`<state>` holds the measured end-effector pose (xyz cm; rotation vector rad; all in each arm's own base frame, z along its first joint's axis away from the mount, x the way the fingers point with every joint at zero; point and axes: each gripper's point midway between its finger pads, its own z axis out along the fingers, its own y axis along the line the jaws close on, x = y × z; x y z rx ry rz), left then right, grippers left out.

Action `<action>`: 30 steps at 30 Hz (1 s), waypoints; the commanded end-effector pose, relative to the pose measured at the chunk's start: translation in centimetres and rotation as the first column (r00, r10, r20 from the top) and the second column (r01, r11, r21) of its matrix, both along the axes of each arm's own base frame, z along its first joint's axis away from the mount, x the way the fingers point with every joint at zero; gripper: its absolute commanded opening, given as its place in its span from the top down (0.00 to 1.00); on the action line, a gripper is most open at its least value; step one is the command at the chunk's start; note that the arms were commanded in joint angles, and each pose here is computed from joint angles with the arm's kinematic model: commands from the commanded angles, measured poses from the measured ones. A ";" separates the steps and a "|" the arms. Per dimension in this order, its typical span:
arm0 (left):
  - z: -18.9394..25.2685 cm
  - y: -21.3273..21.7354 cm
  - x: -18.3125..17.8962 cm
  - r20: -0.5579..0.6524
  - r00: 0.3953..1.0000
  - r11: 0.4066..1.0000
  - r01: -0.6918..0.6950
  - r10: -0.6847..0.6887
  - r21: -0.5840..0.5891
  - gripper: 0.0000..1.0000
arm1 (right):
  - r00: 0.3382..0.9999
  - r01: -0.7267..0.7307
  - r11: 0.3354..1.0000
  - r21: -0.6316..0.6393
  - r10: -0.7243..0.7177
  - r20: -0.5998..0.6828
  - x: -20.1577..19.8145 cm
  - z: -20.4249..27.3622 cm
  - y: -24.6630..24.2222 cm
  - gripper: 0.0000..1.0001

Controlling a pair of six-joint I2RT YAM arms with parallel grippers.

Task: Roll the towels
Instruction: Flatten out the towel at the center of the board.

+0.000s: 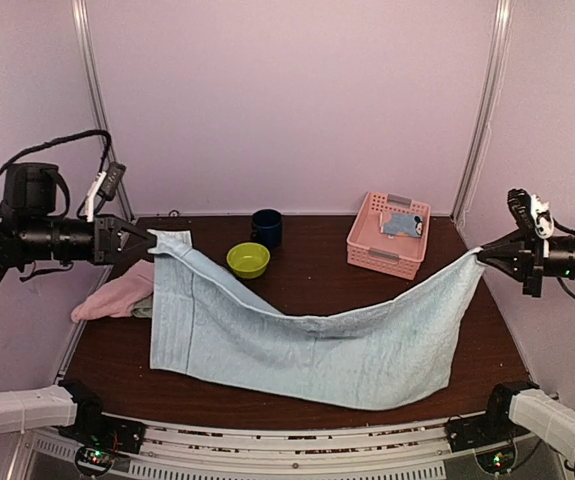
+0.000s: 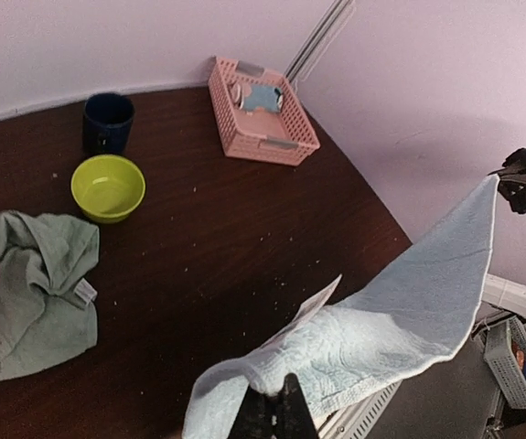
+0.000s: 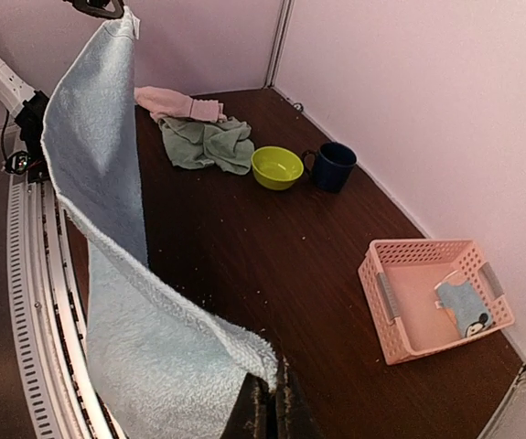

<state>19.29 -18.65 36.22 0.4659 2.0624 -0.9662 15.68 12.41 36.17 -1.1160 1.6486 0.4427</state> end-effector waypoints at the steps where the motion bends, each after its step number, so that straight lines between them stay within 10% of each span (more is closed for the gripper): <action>1: -9.2 -2.2 4.4 -0.240 0.970 0.998 -0.016 0.032 0.067 1.00 | 0.974 0.148 0.989 0.020 -0.143 -0.173 4.9 -4.6 -1.5 1.00; 8: -19.9 -6.5 14.5 -0.353 0.932 0.981 -0.006 0.077 0.196 1.00 | 0.849 0.385 0.916 -0.113 -0.399 -0.346 15.8 -14.0 -5.6 0.96; 14: -20.8 -6.8 18.5 -0.305 0.941 0.962 -0.065 0.147 0.264 0.63 | 0.698 0.459 0.860 -0.223 -0.504 -0.508 20.6 -17.4 -7.4 0.44; 23: -22.4 -7.0 7.8 -0.325 0.945 0.959 0.110 -0.021 0.260 0.65 | 0.838 0.249 0.907 -0.339 -0.377 -0.394 11.6 -18.7 -6.8 0.45; 30: -28.4 -7.8 3.6 -0.449 0.890 0.914 0.240 -0.073 0.327 1.00 | 0.848 -0.167 0.839 -0.519 -0.147 -0.509 3.2 -25.7 -5.1 0.58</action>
